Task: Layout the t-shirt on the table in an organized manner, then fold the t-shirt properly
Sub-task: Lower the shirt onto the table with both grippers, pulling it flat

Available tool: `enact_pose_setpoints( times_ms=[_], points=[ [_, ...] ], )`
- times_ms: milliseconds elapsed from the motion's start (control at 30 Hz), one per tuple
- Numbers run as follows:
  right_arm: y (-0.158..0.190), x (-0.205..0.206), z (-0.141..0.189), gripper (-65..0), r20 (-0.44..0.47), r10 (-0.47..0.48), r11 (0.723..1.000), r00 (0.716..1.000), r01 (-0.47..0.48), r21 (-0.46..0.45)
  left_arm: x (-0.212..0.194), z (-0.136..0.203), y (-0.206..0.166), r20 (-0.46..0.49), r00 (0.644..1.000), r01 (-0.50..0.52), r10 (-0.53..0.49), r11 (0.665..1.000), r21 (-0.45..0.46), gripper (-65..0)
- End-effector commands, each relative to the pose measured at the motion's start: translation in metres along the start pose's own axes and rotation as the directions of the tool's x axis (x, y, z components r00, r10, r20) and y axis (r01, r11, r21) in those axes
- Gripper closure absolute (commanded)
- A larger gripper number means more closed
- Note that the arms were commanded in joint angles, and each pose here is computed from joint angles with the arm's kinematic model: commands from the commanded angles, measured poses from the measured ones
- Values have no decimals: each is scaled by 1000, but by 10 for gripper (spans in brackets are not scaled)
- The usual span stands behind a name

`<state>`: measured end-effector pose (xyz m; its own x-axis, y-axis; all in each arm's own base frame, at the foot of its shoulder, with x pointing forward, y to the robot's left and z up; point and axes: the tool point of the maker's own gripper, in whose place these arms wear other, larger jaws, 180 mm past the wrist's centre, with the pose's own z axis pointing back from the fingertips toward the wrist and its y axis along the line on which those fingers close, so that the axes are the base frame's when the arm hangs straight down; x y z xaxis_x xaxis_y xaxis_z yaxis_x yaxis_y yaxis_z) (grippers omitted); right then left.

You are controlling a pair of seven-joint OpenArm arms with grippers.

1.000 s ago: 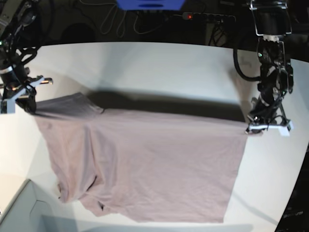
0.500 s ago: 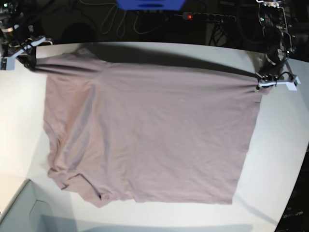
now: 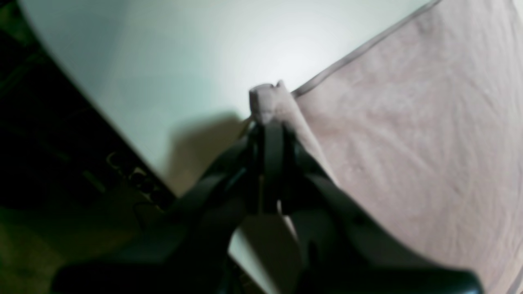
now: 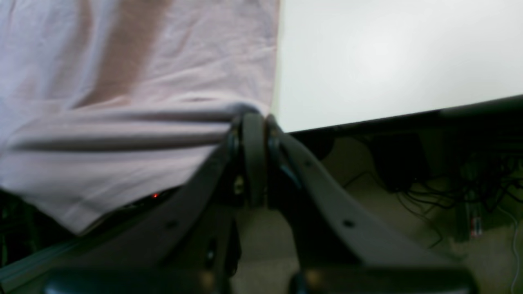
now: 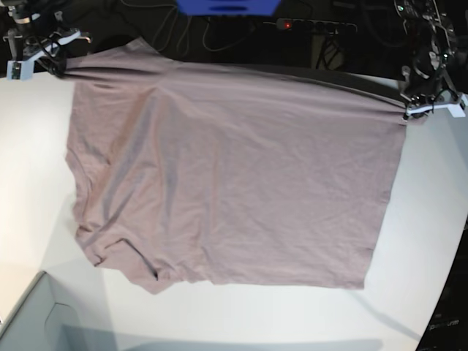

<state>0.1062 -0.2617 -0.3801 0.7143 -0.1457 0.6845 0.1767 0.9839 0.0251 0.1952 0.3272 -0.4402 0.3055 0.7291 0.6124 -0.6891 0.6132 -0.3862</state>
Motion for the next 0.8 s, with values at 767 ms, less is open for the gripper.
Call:
enact_pose_setpoints(
  times_ms=[767],
  points=[
    [7, 68, -19, 0, 188, 25, 999, 982, -29, 21, 28, -7, -19, 76, 997, 6, -3, 999, -35, -1]
  ],
)
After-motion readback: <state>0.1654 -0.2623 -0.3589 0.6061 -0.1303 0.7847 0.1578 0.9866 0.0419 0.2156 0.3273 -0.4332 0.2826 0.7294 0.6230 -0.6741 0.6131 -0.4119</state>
